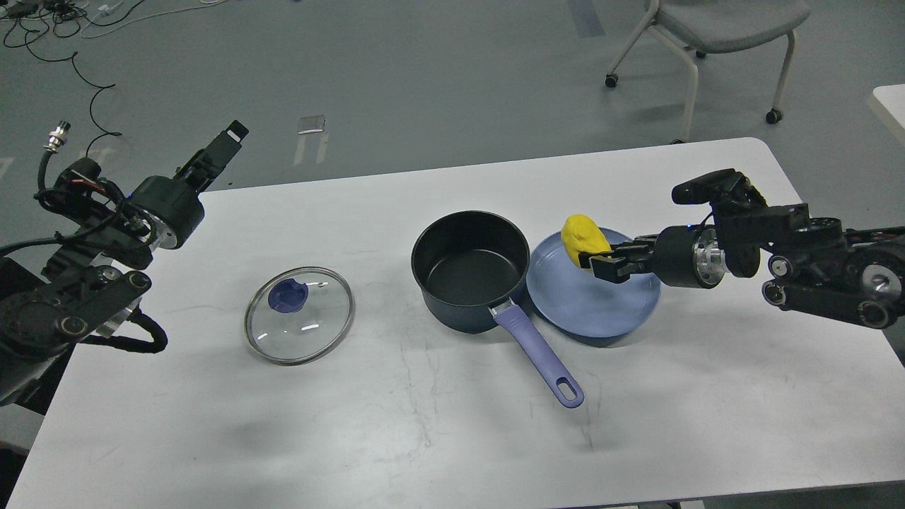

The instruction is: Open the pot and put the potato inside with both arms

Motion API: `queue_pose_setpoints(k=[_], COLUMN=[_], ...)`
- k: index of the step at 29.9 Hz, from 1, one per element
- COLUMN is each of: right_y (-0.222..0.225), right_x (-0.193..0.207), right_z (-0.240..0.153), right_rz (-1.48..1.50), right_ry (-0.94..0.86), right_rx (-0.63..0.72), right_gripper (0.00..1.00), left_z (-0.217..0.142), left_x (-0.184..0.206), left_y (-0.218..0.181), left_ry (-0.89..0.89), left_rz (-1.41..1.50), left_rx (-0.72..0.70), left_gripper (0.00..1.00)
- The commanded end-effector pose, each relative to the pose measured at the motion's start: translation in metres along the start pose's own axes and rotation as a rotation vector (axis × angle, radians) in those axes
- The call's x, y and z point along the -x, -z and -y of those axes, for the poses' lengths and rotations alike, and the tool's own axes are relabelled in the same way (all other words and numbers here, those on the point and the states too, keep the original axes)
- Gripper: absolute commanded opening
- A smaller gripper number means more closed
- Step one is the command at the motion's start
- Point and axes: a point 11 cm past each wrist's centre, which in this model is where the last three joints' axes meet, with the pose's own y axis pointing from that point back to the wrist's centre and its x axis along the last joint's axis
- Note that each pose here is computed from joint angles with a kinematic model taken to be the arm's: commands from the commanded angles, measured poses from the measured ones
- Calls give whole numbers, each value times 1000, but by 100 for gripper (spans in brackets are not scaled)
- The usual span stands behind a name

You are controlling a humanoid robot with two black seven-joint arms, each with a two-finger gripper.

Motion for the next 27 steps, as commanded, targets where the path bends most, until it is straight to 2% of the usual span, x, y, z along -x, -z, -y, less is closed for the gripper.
queue_pose_setpoints(k=[1, 6, 14, 16, 18, 20, 27], right_y=[11, 44, 91, 93, 89, 85, 87], right_x=[-31, -62, -45, -39, -33, -33, -32], right_z=[-2, 12, 59, 63, 65, 65, 67], right_rz=[-46, -118, -165, -165, -129, -107, -49], right_ry=[-54, -73, -3, 11, 14, 1, -18], right_rx=[-20, -82, -170, -170, -157, -143, -147], right_gripper=[34, 34, 34, 43, 94, 100, 100], left_z=[0, -2, -2, -2, -2, -2, 2], left_x=[-1, -6, -10, -9, -10, -11, -13], left_y=[-1, 2, 2, 3, 3, 4, -2], left_ry=[-2, -10, -21, -20, -20, -23, -38], left_rz=[1, 8, 7, 8, 10, 12, -7], left_rx=[2, -5, -7, -7, -8, -11, 0], left_gripper=[98, 98, 98, 98, 98, 98, 98])
